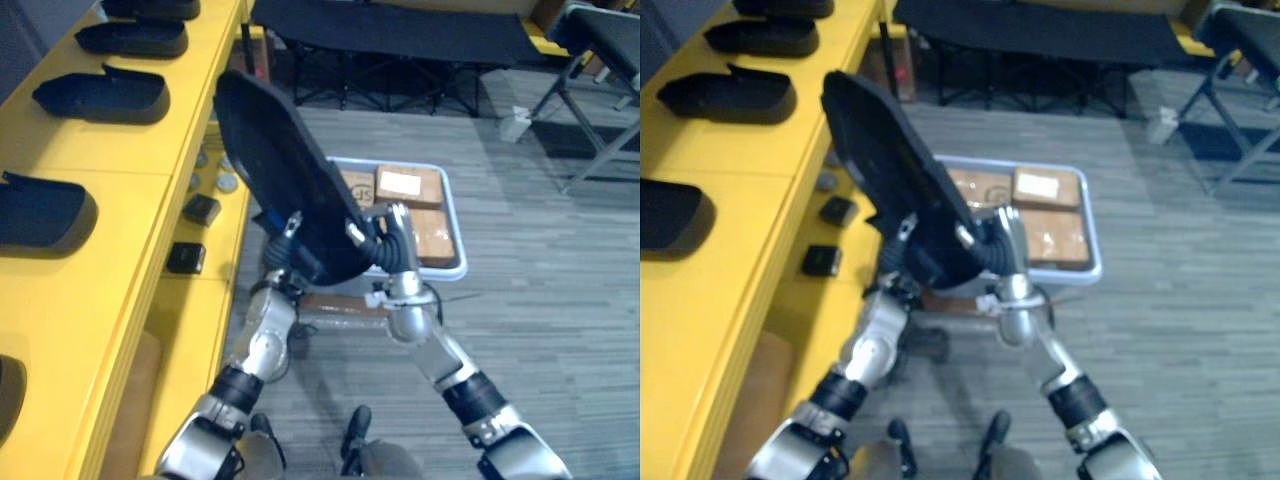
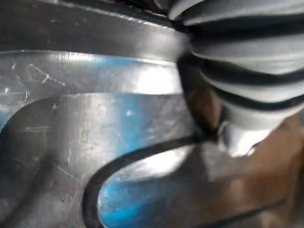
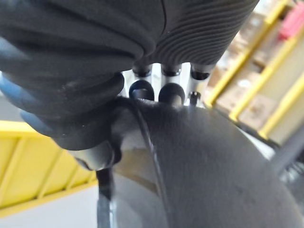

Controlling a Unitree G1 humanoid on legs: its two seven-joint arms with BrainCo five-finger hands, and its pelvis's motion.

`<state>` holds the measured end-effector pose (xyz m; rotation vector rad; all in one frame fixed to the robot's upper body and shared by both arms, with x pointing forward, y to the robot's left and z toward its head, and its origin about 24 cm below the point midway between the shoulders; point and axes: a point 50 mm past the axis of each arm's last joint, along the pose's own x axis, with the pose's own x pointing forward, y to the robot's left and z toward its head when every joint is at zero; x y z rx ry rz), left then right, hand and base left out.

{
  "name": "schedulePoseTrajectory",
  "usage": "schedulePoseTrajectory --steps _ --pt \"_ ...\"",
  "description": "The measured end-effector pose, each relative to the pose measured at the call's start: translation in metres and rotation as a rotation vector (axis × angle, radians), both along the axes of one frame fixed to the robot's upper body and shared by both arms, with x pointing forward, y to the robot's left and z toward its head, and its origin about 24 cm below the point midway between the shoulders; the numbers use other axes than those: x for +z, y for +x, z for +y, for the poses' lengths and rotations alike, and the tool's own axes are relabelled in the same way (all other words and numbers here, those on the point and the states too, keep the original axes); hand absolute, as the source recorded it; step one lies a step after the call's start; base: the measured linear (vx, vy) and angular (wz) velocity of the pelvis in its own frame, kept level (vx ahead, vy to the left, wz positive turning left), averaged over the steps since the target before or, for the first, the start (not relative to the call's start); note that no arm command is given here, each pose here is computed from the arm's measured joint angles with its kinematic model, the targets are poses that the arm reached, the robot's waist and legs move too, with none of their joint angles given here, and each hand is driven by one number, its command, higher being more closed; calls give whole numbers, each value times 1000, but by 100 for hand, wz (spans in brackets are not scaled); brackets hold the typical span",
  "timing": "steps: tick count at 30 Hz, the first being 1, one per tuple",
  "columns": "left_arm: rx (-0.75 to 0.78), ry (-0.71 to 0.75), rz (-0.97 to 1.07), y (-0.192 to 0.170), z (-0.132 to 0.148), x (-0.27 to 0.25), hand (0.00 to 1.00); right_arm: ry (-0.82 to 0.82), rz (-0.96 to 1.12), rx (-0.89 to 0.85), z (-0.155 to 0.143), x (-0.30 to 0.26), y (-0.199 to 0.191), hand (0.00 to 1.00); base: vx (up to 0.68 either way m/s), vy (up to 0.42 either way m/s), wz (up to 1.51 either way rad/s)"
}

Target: Walk over and take plastic housings, then place them on the shelf

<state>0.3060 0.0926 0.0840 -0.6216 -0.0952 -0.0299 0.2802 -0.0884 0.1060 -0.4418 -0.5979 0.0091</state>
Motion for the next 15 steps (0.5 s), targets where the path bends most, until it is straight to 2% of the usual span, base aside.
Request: schedulePoseTrajectory --steps 4,8,11,15 --pt "160 195 -95 -16 9 14 100 79 101 40 -6 -9 -14 0 40 63 1" --pt "351 312 -92 -21 21 14 100 230 149 118 -15 4 -17 0 17 75 -16" --pt "543 385 -36 -27 45 8 100 524 141 199 -46 28 -19 0 10 45 -15" --pt "711 497 18 -38 68 -4 100 753 10 211 -90 46 -32 0 19 53 -11"
